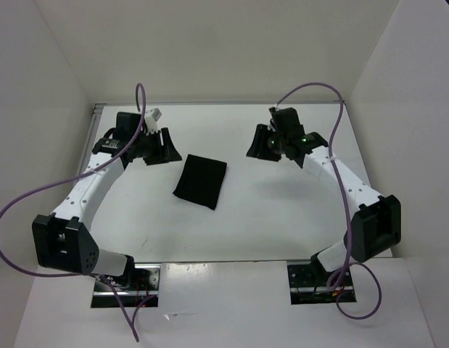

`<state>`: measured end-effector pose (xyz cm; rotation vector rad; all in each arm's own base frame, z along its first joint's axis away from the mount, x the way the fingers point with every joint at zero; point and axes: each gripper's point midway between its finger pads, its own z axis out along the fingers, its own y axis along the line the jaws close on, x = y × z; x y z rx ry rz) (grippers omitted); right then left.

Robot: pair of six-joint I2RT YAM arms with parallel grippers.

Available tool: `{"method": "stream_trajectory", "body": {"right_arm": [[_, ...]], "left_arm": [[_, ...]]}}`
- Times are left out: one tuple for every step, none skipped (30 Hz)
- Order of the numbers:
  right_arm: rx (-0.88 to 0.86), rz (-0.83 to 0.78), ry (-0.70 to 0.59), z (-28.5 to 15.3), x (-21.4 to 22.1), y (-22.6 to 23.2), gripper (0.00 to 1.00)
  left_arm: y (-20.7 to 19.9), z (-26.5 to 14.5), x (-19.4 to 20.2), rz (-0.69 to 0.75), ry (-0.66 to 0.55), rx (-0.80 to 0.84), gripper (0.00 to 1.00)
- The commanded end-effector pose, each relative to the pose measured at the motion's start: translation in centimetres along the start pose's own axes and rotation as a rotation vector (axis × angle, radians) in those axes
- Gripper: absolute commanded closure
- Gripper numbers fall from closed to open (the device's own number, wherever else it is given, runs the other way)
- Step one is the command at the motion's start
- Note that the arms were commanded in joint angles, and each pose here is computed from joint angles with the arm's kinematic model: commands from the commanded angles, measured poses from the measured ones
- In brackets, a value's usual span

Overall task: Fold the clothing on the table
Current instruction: Fold the skirt

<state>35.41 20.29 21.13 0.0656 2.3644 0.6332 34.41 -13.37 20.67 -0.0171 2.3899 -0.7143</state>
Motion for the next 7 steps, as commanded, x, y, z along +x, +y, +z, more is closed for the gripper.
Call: {"method": "stream_trajectory", "body": {"right_arm": [[0.011, 0.052, 0.061, 0.4, 2.5, -1.4, 0.47], [0.015, 0.065, 0.085, 0.6, 3.4, -1.7, 0.46], [0.013, 0.065, 0.082, 0.3, 3.5, -1.7, 0.46], [0.003, 0.065, 0.086, 0.1, 3.7, -1.6, 0.45], [0.008, 0.066, 0.093, 0.2, 4.1, -1.8, 0.42], [0.005, 0.069, 0.109, 0.3, 4.6, -1.9, 0.39], [0.005, 0.069, 0.109, 0.3, 4.6, -1.9, 0.37]], "left_arm": [[-0.2, -1.3, -0.7, -0.048, -0.098, -0.007, 0.35], [0.3, -1.1, -0.6, -0.064, -0.101, -0.013, 0.35], [0.2, -1.3, -0.7, -0.058, -0.114, -0.008, 0.33], [0.1, -1.3, -0.7, -0.070, -0.114, -0.008, 0.33], [0.3, -1.1, -0.3, -0.075, -0.103, -0.012, 0.32], [0.5, -0.9, -0.1, -0.076, -0.101, -0.013, 0.31], [0.5, -0.9, -0.1, -0.076, -0.101, -0.013, 0.24]]}}
